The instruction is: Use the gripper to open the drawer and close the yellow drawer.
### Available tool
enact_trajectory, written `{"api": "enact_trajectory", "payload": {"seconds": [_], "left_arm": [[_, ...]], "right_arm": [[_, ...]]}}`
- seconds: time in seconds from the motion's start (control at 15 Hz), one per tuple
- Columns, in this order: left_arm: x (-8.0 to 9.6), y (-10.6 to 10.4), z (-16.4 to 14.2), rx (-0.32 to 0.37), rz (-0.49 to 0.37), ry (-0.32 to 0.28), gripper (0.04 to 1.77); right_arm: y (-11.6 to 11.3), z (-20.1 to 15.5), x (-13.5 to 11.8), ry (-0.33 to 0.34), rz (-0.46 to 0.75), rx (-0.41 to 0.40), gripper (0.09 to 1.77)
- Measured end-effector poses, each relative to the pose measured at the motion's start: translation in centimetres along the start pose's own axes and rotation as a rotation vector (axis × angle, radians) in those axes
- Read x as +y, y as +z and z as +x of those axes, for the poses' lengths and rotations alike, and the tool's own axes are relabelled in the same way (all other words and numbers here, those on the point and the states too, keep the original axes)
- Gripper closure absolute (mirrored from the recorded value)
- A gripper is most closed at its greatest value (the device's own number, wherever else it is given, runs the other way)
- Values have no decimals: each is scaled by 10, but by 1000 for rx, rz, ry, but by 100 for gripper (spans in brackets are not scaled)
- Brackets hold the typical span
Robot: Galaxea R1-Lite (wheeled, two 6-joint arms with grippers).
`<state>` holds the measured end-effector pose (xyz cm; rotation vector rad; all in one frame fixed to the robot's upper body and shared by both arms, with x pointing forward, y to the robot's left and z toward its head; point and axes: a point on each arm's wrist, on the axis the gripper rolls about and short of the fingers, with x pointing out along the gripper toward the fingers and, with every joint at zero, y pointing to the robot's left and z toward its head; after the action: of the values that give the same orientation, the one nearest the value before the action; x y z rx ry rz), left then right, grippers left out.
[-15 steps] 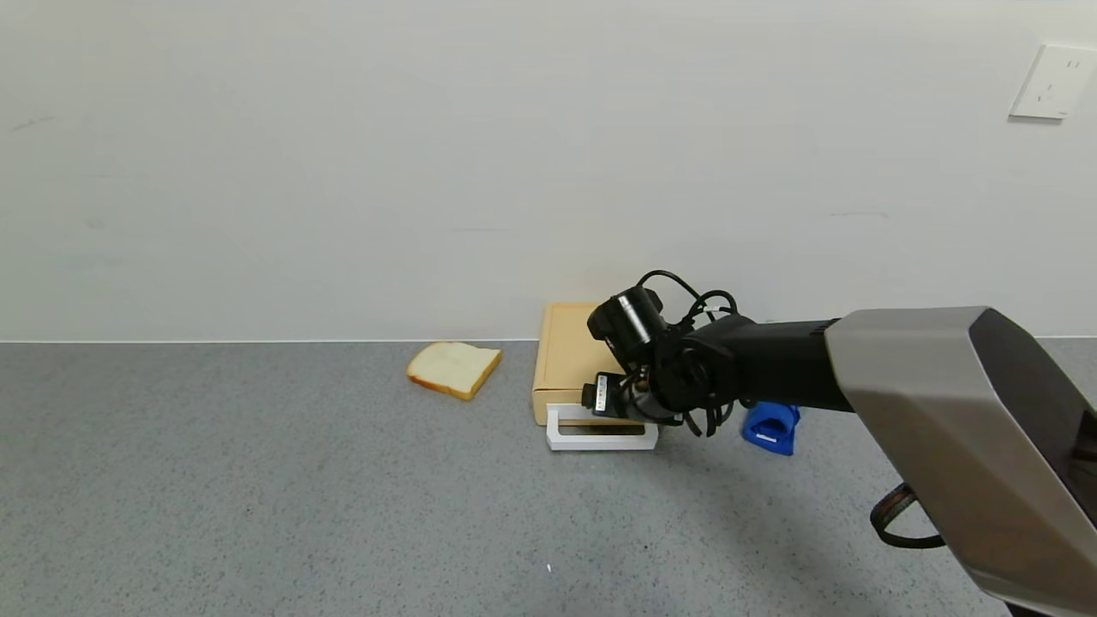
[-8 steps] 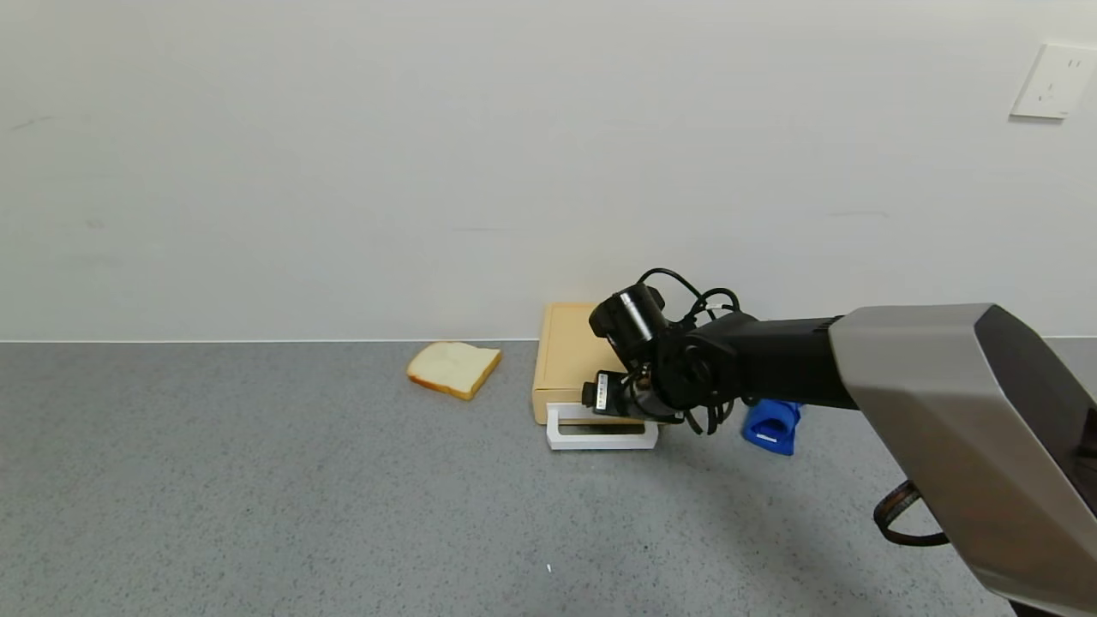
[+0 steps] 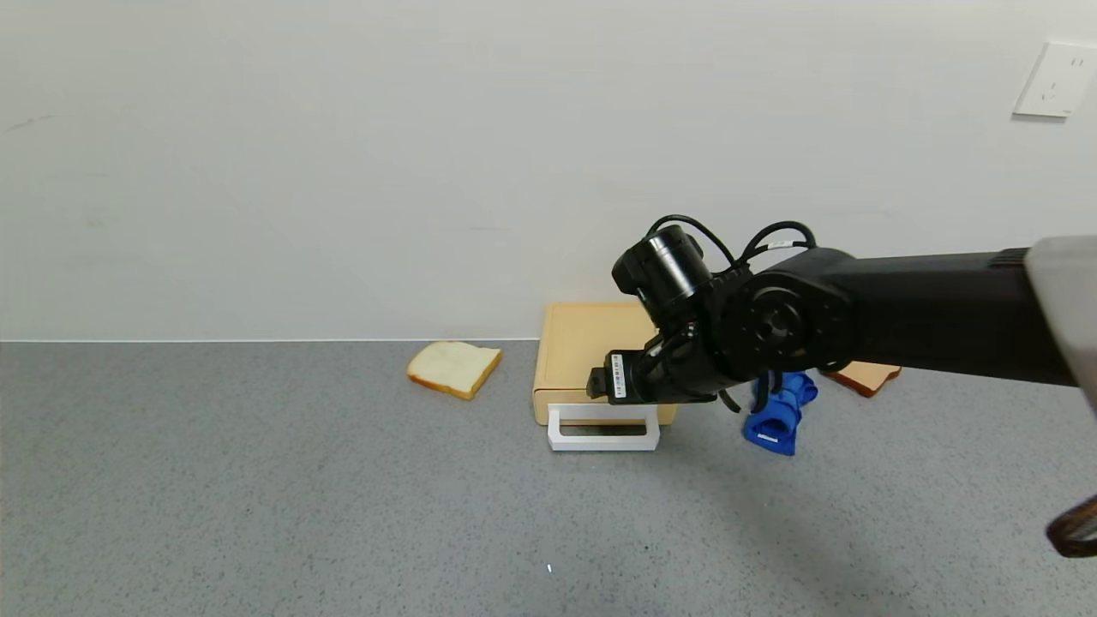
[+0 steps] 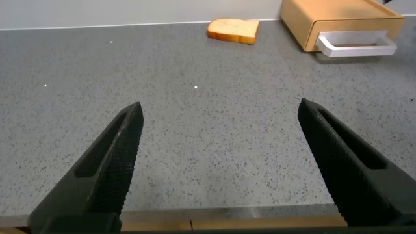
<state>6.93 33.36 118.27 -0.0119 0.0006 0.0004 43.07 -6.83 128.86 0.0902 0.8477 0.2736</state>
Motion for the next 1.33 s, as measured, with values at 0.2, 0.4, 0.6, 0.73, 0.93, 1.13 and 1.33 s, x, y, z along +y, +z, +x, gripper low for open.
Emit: {"api": "enact_trajectory", "payload": {"seconds": [0.2, 0.4, 0.6, 0.73, 0.93, 1.13, 1.33], "left_arm": [[0, 0, 0, 0, 0, -1, 9], [0, 0, 0, 0, 0, 0, 9], [0, 0, 0, 0, 0, 0, 9], [0, 0, 0, 0, 0, 0, 9], [0, 0, 0, 0, 0, -1, 9], [0, 0, 0, 0, 0, 0, 9], [0, 0, 0, 0, 0, 0, 9]], "right_arm": [[-5, -48, -2, 32, -67, 3, 13], [-15, -89, -12, 49, -148, -13, 13], [-24, -126, -30, 123, -233, -55, 13], [-31, -147, -42, 169, -266, -124, 13], [-49, -171, -62, 187, -287, -212, 13], [-71, -189, -79, 182, -288, -236, 13], [-89, -206, -94, 173, -278, -255, 13]]}}
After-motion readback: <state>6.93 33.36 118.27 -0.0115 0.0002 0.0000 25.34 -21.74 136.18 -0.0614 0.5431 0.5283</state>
